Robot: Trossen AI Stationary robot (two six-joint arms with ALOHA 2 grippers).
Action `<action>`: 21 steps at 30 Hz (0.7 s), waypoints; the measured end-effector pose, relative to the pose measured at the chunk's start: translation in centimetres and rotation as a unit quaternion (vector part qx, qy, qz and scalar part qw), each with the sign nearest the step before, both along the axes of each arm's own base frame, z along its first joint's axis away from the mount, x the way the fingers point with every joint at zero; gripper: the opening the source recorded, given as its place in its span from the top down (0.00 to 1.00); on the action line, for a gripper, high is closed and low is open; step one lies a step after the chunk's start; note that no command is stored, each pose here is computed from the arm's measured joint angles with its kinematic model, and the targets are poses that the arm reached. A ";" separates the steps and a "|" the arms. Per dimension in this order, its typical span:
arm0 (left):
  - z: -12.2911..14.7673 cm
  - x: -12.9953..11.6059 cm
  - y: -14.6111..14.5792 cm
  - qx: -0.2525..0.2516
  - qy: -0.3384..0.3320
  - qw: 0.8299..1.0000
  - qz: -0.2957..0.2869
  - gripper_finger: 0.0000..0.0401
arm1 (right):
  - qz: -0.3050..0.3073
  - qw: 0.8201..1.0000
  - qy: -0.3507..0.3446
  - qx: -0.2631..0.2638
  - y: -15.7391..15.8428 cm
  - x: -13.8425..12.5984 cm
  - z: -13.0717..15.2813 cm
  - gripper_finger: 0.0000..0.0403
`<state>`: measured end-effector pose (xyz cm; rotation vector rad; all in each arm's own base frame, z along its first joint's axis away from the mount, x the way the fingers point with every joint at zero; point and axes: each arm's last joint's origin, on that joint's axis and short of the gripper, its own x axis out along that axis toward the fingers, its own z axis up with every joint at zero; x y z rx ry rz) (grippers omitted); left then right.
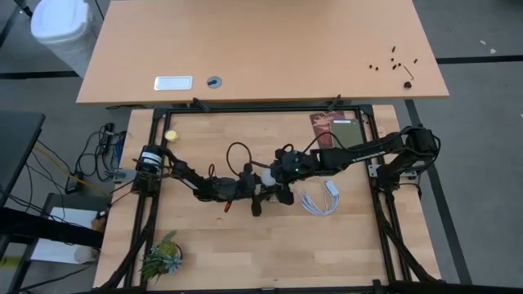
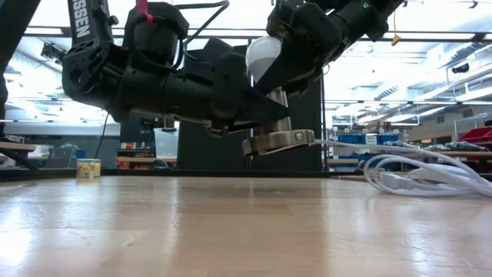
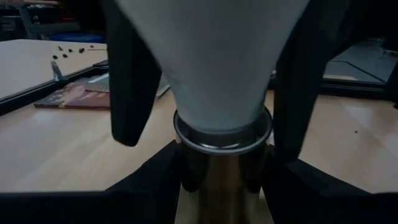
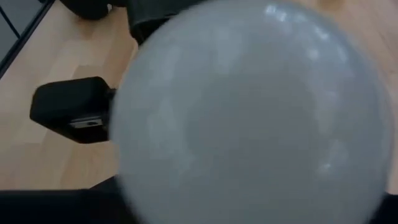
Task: Screw lightbulb
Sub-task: Insert the lightbulb into the lamp
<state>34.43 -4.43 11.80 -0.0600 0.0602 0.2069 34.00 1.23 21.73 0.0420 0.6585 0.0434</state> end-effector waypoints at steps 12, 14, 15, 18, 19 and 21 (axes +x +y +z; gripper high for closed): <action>-0.4 0.0 0.0 0.001 0.020 1.000 0.000 0.52 | 0.014 0.997 0.074 -0.020 0.8 -0.5 0.4 0.27; -0.4 0.0 0.1 0.001 0.020 1.000 0.002 0.52 | 0.016 0.995 0.096 -0.023 0.8 -0.5 1.1 0.24; -0.4 0.0 0.2 0.001 0.020 1.000 0.002 0.52 | 0.017 0.994 0.108 -0.024 0.9 -0.6 1.5 0.23; -0.5 0.0 0.2 0.002 0.027 1.000 0.003 0.52 | 0.024 0.990 0.133 -0.033 1.1 -0.7 2.7 0.20; -0.6 0.0 0.2 0.003 0.029 1.000 0.003 0.52 | 0.024 0.989 0.144 -0.037 1.2 -0.8 2.9 0.19; -0.7 0.0 0.2 0.004 0.035 0.999 0.003 0.52 | 0.025 0.986 0.161 -0.044 1.3 -1.0 3.2 0.17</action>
